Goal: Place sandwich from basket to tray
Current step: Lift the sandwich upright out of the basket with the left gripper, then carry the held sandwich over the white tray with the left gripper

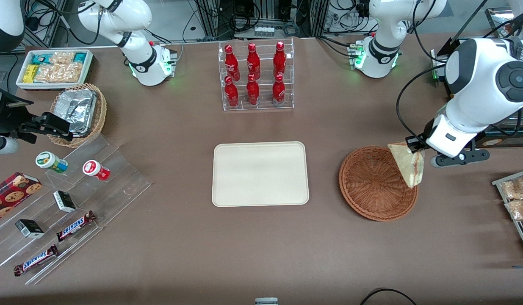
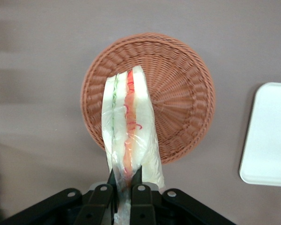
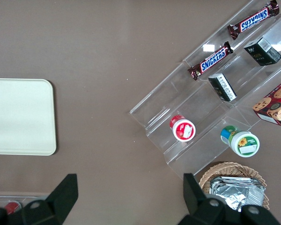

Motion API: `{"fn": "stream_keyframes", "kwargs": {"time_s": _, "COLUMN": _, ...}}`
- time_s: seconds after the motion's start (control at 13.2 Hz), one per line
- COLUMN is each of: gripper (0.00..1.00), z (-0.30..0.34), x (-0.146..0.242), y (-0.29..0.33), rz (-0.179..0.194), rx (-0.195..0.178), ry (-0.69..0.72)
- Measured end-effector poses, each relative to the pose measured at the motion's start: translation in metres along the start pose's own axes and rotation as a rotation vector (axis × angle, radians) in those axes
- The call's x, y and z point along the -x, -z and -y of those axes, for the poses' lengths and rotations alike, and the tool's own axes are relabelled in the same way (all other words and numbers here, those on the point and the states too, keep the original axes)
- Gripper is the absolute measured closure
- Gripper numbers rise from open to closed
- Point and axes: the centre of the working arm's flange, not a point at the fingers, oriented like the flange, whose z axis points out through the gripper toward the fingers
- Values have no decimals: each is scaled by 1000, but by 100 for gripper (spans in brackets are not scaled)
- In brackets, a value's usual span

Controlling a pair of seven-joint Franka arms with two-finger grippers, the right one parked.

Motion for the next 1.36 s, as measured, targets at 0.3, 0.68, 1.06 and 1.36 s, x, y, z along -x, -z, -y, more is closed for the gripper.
{"fn": "stream_keyframes", "kwargs": {"time_s": 0.3, "gripper": 88, "z": -71, "x": 22, "y": -4, "rz": 8, "rx": -5, "ry": -137}}
{"fn": "stream_keyframes", "kwargs": {"time_s": 0.68, "gripper": 88, "z": -146, "x": 55, "y": -12, "rz": -3, "rx": -69, "ry": -225}}
{"fn": "stream_keyframes", "kwargs": {"time_s": 1.06, "gripper": 88, "z": -211, "x": 88, "y": -34, "rz": -2, "rx": -100, "ry": -183}}
{"fn": "stream_keyframes", "kwargs": {"time_s": 1.36, "gripper": 88, "z": -249, "x": 101, "y": -48, "rz": -30, "rx": -49, "ry": -126}}
